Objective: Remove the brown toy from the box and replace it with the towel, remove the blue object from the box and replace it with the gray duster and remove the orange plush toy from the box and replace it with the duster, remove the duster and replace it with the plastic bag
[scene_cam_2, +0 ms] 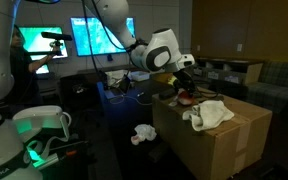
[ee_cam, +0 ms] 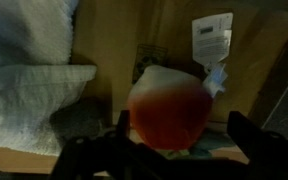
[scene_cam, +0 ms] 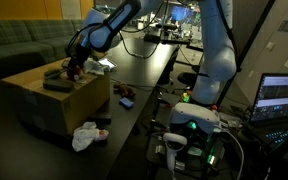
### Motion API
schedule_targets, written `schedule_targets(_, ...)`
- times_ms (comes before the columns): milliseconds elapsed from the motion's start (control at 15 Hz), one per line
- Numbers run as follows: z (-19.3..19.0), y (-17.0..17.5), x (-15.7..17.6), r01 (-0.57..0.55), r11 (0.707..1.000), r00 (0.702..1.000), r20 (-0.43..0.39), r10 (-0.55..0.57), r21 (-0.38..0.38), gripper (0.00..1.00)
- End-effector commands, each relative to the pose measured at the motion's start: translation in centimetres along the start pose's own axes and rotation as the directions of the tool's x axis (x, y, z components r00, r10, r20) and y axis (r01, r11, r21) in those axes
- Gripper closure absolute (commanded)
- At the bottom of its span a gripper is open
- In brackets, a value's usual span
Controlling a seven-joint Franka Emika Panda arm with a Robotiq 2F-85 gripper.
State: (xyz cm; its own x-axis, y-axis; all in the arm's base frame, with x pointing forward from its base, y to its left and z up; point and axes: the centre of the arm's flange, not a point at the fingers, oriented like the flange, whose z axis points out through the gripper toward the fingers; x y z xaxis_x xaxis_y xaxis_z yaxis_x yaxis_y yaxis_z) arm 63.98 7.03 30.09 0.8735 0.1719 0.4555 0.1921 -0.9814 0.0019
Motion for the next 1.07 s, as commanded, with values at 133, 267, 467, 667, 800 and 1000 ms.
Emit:
schedule_targets(133, 0.7, -0.2, -0.9, 0.041, 0.999, 0.994, -0.1, -0.042, -0.02, 0.0)
schedule_targets(267, 1.2, 0.1, -0.9, 0.039, 0.999, 0.993, -0.11, -0.041, -0.019, 0.0)
schedule_targets(467, 2.2, 0.1, -1.2, 0.043, 0.999, 0.994, -0.099, -0.044, -0.012, 0.0)
schedule_targets(667, 2.8, 0.1, -1.6, 0.047, 0.999, 0.996, -0.077, -0.047, -0.001, 0.34)
schedule_targets(800, 2.6, 0.2, -1.7, 0.05, 0.999, 0.996, -0.07, -0.049, 0.002, 0.51)
schedule_targets(1000, 1.3, 0.6, -1.9, 0.061, 0.998, 0.997, -0.045, -0.059, 0.027, 0.72)
